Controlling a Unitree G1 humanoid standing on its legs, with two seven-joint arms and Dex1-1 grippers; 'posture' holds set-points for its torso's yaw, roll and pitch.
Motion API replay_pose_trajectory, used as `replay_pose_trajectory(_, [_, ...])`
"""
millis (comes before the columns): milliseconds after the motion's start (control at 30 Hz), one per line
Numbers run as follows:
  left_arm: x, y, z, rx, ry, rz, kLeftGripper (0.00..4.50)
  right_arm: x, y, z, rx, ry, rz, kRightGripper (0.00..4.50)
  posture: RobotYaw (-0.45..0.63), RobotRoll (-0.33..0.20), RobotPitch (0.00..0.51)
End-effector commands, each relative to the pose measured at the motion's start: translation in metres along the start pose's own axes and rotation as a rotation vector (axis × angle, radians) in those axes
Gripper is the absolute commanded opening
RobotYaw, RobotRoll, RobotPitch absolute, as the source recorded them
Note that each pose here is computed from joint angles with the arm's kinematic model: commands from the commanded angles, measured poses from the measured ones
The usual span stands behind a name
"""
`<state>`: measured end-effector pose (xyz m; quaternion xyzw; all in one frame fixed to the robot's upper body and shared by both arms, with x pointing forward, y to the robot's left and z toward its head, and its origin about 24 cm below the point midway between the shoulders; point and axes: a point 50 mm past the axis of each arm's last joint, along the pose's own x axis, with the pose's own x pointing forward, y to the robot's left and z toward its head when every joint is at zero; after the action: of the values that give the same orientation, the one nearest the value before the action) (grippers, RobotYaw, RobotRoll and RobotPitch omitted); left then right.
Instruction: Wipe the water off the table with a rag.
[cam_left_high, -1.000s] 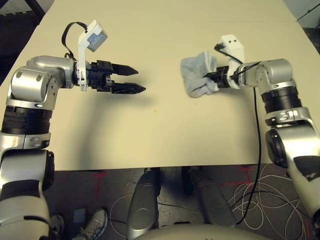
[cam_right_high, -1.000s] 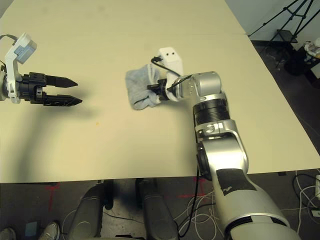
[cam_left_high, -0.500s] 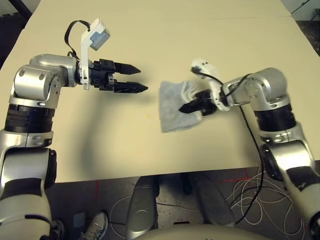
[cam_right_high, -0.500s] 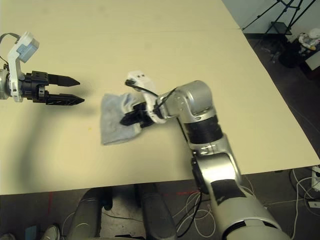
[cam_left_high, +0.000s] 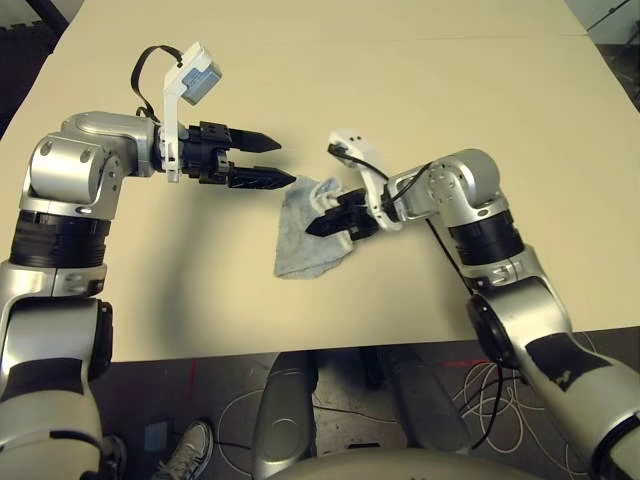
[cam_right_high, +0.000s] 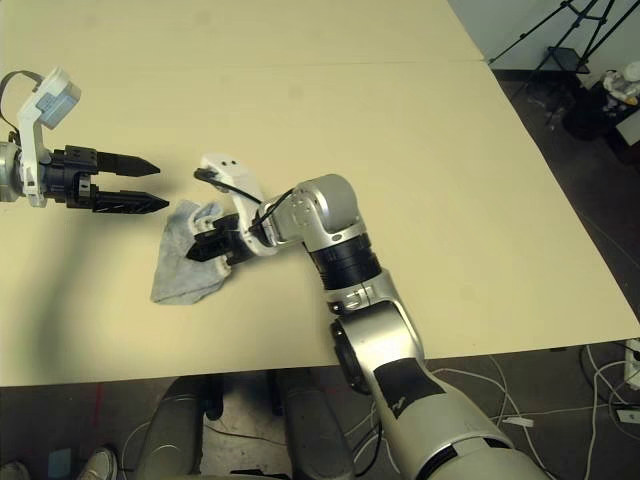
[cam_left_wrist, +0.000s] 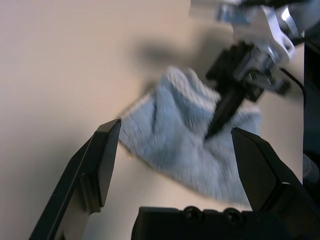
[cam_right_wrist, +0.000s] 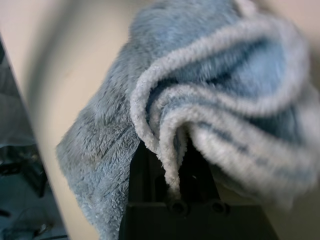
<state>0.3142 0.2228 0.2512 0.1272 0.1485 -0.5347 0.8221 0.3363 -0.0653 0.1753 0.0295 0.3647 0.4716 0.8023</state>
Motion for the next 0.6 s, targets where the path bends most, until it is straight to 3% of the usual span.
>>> replay_pose_trajectory(33, [-0.002, 0.000, -0.002, -0.001, 0.002, 0.001, 4.50, -0.032, -0.050, -0.015, 0.061, 0.028, -0.272, 0.01, -0.01, 0.000, 0.319])
replay_pose_trajectory(300, [0.003, 0.003, 0.000, 0.006, -0.003, -0.009, 4.50, -0.090, -0.080, -0.012, 0.036, 0.035, -0.437, 0.01, -0.03, 0.000, 0.320])
replay_pose_trajectory(600, [0.003, 0.012, -0.001, 0.013, -0.035, 0.063, 4.50, -0.119, -0.088, -0.012, 0.035, 0.048, -0.475, 0.01, -0.03, 0.000, 0.312])
